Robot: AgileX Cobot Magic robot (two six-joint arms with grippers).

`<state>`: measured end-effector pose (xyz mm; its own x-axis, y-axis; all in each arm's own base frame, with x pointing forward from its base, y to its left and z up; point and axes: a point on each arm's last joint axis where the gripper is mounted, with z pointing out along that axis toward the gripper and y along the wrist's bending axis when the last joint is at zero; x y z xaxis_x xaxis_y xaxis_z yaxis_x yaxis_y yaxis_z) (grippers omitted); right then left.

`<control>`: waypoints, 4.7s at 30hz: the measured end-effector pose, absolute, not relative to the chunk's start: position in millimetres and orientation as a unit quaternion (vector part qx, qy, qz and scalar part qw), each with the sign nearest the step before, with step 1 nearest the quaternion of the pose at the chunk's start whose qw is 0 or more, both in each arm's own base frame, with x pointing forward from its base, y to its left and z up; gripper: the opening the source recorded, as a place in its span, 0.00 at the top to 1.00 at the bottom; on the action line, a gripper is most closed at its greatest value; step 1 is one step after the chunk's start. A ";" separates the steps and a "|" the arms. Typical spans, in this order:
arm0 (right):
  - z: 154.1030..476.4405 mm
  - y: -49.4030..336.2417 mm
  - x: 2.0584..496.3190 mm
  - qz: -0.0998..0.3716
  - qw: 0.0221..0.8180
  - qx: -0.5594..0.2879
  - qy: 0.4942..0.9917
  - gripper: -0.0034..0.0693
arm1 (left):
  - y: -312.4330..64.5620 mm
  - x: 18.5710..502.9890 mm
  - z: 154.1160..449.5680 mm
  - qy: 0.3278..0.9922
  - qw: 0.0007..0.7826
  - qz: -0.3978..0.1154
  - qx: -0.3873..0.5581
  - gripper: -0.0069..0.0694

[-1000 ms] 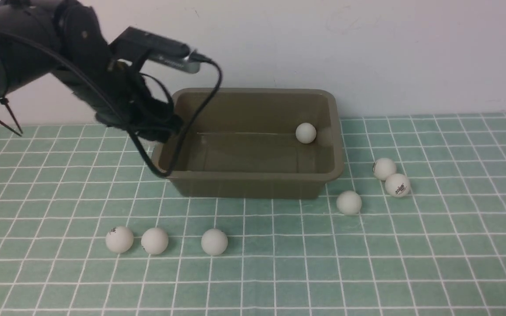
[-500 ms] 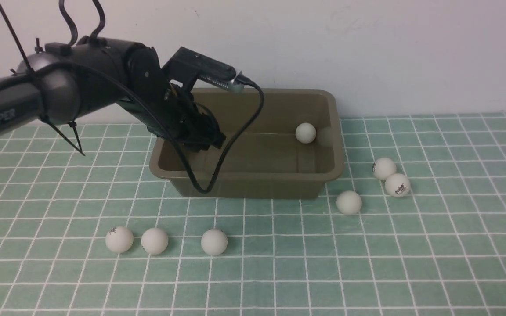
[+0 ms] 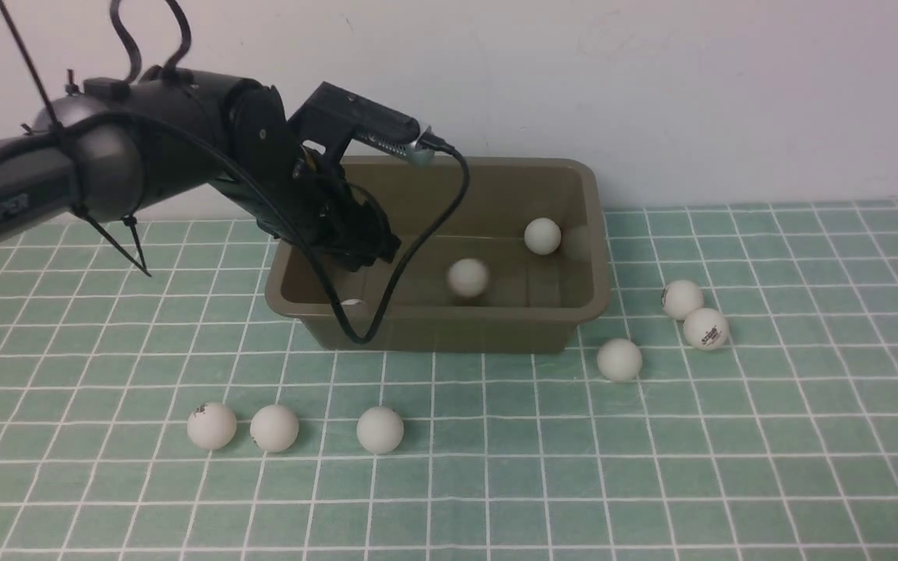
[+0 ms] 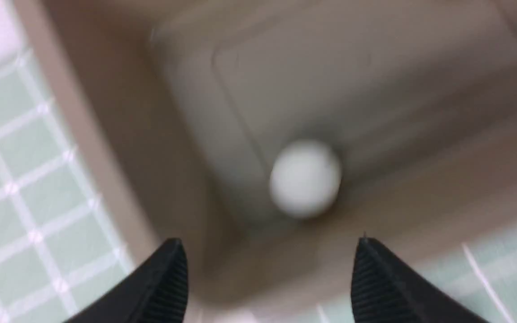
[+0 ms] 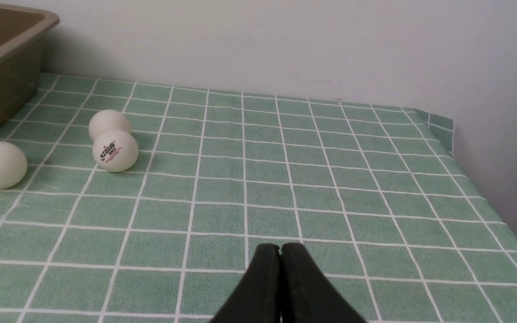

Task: Put the table tennis balls in the box on the green coffee tablecloth.
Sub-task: 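Drop the ball into the bin, then reach for and grasp a ping pong ball on the table beside the basket, then drop the ball into the bin, then reach for and grasp a ping pong ball on the table beside the basket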

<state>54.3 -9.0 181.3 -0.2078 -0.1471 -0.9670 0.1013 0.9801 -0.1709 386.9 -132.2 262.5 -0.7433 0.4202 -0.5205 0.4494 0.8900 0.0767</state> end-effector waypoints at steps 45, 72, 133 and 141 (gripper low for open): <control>181.3 -9.1 54.3 -0.099 0.629 -0.015 0.771 0.98 | -59.1 328.9 179.4 0.970 0.140 0.024 0.198 0.34; 181.3 -9.1 54.3 -0.099 0.629 -0.015 0.771 0.98 | -51.0 339.4 146.4 0.974 0.117 0.030 0.193 0.36; 181.3 -9.1 54.3 -0.099 0.629 -0.015 0.771 0.98 | -112.7 411.6 238.1 0.923 0.303 -0.090 0.219 0.35; 181.3 -9.1 54.3 -0.099 0.629 -0.015 0.771 0.98 | -111.3 394.3 264.9 0.928 0.272 -0.100 0.234 0.35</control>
